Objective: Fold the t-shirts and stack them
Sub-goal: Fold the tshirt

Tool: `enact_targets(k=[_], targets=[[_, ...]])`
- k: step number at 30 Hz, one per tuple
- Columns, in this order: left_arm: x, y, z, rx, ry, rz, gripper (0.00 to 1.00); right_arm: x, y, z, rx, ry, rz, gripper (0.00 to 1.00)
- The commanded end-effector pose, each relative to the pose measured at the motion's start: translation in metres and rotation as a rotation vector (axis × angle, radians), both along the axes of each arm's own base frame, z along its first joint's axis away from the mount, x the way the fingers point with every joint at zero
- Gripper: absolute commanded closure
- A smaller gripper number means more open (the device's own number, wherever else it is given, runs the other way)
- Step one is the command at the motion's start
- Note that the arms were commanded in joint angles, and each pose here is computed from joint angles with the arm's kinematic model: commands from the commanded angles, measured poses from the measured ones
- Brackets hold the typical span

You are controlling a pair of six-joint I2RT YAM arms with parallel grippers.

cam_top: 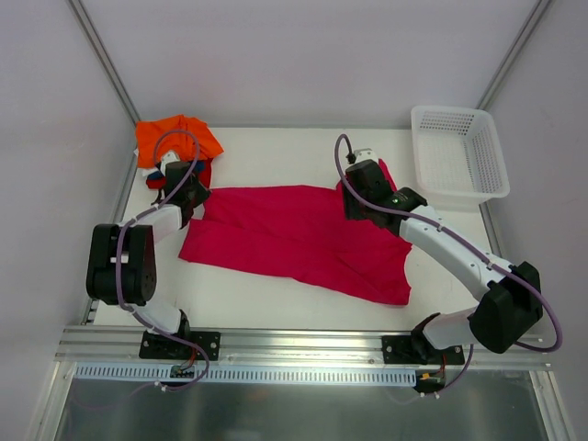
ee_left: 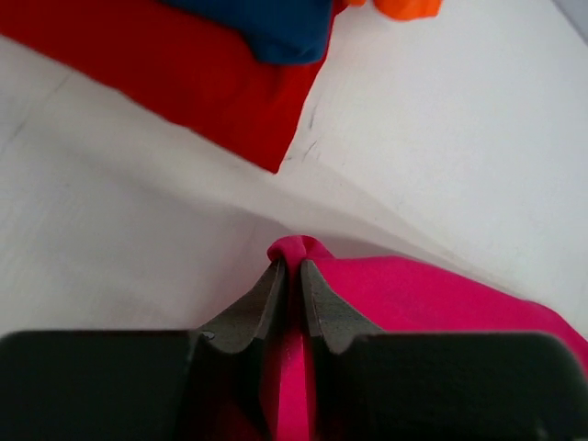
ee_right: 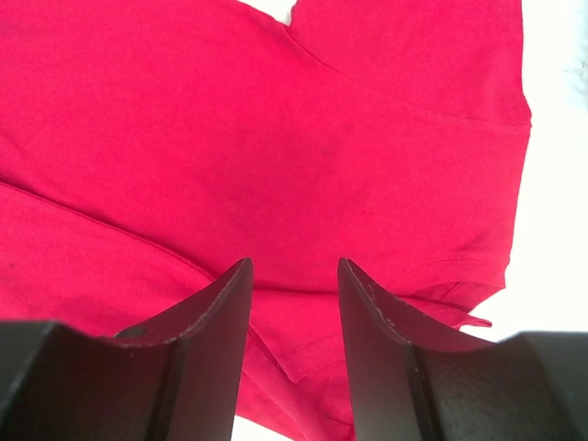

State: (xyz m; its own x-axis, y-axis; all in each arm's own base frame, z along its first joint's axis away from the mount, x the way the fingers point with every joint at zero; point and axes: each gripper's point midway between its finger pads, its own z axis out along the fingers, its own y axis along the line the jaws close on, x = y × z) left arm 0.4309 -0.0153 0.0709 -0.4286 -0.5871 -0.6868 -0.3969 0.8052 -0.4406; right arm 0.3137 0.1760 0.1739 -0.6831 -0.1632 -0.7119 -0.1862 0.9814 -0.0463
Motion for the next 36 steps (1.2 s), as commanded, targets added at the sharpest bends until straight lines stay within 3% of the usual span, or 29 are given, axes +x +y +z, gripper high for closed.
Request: enact_targets(k=[1,3,8,11,13,19,20,24,36], targets=[[0.012,0.009,0.050,0.082,-0.102,-0.011,0.90,0.003,0.005,0.002,0.008,-0.016,0.008,0.55],[0.013,0.009,0.066,0.102,-0.131,-0.023,0.84,0.002,0.005,0.002,0.009,-0.016,0.009,0.55],[0.012,0.003,0.078,0.124,-0.153,-0.047,0.82,0.002,0.007,0.004,0.010,-0.023,0.010,0.55],[0.011,-0.001,0.078,0.129,-0.152,-0.058,0.86,0.003,0.003,0.004,-0.002,-0.029,-0.002,0.54],[0.010,-0.002,0.077,0.131,-0.149,-0.061,1.00,0.005,0.002,0.003,-0.013,-0.031,-0.016,0.54],[0.009,0.001,0.075,0.150,-0.138,-0.057,1.00,0.017,0.009,-0.001,-0.013,-0.018,-0.019,0.54],[0.009,0.001,0.073,0.152,-0.131,-0.055,0.90,0.018,0.011,0.001,-0.006,-0.019,-0.018,0.54],[0.007,0.006,0.058,0.155,-0.090,-0.034,0.86,0.019,0.013,0.005,0.005,-0.030,-0.013,0.54],[-0.006,0.022,-0.019,-0.115,0.038,0.062,0.86,0.014,0.008,0.006,0.007,-0.038,-0.012,0.54]])
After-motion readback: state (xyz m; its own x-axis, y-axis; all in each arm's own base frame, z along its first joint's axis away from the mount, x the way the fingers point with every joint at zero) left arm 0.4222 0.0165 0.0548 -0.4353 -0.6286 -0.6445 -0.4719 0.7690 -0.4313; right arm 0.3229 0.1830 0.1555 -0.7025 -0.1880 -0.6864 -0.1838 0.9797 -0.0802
